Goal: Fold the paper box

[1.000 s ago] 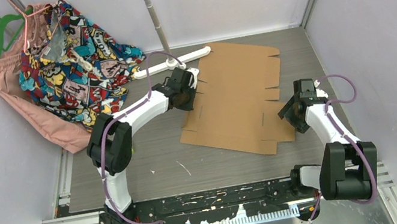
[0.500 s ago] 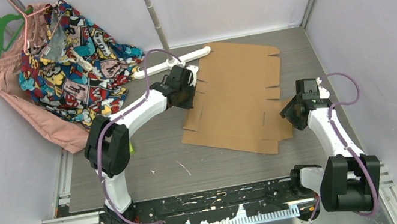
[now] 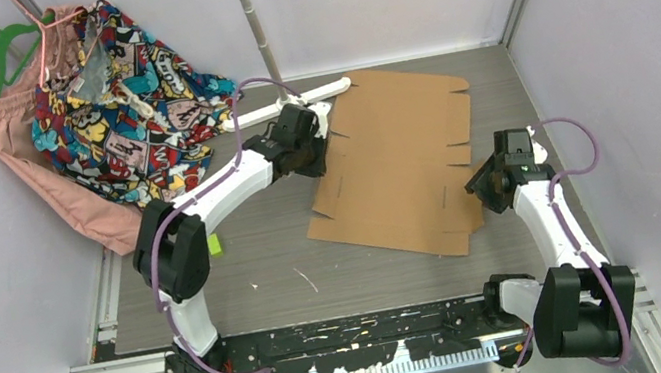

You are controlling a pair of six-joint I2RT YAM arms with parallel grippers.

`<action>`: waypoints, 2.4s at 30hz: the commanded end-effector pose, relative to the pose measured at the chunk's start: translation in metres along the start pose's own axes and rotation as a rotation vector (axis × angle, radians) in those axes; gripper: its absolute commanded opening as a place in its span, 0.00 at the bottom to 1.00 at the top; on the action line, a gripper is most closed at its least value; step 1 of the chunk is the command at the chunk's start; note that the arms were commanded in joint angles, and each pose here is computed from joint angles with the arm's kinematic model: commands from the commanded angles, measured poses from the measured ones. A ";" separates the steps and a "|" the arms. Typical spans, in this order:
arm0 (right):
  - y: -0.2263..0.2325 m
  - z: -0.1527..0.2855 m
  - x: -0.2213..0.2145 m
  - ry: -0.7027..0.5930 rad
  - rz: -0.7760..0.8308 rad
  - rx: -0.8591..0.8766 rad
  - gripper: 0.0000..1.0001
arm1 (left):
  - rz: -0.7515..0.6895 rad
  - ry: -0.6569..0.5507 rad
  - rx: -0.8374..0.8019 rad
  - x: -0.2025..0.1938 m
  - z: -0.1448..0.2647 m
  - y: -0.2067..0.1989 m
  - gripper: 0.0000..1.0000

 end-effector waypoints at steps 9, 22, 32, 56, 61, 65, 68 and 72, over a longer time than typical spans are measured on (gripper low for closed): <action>0.030 0.015 0.010 -0.001 0.007 0.148 0.48 | 0.034 -0.112 -0.163 0.029 0.020 -0.033 0.01; 0.034 0.013 0.008 0.043 0.038 0.161 0.17 | 0.019 -0.089 -0.104 0.024 0.013 -0.027 0.01; 0.039 0.021 0.012 0.039 0.034 0.182 0.01 | 0.014 -0.090 -0.098 0.023 0.011 -0.025 0.01; 0.078 0.038 0.019 0.065 0.018 0.334 0.01 | 0.061 -0.114 -0.200 0.035 0.012 -0.050 0.01; 0.087 0.040 0.017 0.072 0.022 0.368 0.01 | 0.076 -0.120 -0.253 0.037 0.011 -0.063 0.01; 0.086 0.042 0.016 0.066 0.035 0.363 0.02 | 0.076 -0.122 -0.261 0.037 0.011 -0.068 0.01; 0.080 0.044 0.023 0.032 0.073 0.315 0.13 | 0.064 -0.121 -0.203 0.036 0.013 -0.059 0.04; 0.074 0.040 0.039 -0.028 0.105 0.234 0.31 | 0.044 -0.131 -0.093 0.037 0.021 -0.038 0.42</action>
Point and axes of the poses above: each gripper's point midway between its finger pads, its own z axis back along the fingers, its own y axis along the line the jaws close on, x = y × z, the point moved 3 cm from there along z, back along the fingers, and after that the axes turned 2 degrees about z, right-handed, at the moved point
